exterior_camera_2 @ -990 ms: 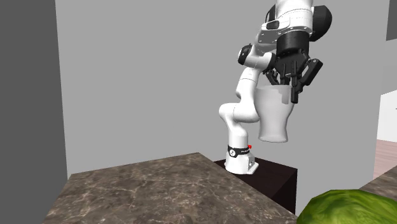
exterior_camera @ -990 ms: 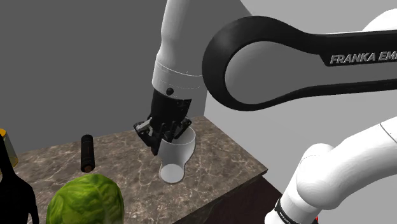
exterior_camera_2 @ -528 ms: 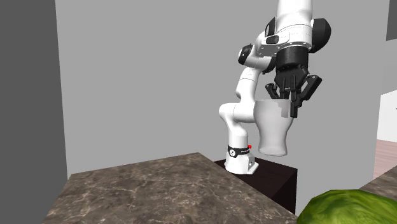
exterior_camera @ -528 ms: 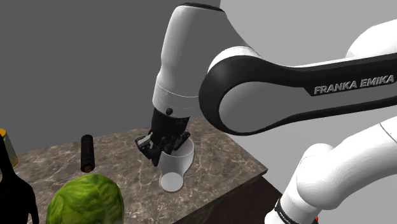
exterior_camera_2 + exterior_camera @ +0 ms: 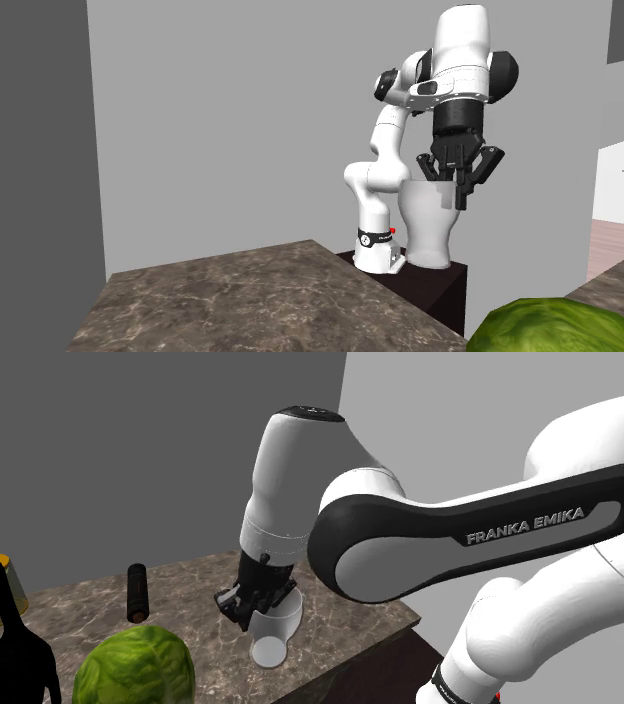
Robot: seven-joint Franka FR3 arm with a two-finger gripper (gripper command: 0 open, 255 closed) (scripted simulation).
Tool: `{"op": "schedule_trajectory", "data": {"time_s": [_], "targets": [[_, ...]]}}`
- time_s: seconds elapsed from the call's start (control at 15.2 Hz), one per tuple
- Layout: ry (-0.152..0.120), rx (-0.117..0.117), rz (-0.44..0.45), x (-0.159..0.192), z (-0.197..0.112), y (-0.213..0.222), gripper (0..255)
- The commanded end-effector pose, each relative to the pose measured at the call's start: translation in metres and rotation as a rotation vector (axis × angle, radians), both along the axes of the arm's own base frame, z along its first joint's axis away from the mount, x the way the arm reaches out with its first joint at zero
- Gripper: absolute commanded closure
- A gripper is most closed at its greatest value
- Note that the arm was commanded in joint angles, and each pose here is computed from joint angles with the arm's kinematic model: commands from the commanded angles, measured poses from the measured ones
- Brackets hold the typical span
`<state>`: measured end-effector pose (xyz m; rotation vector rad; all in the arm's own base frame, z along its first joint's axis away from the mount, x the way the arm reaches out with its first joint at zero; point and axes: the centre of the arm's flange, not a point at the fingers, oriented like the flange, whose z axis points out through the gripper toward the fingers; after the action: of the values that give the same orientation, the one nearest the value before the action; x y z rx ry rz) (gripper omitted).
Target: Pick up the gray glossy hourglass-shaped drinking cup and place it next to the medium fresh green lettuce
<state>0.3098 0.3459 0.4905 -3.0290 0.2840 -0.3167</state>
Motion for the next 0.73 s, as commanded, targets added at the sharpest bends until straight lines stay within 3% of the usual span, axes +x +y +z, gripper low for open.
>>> {"op": "schedule_trajectory", "data": {"time_s": [0.0,0.66], "targets": [[-0.001,0.0,0.0,0.0,-0.011,-0.001,255],[-0.001,0.0,0.0,0.0,-0.064,-0.001,255]]}}
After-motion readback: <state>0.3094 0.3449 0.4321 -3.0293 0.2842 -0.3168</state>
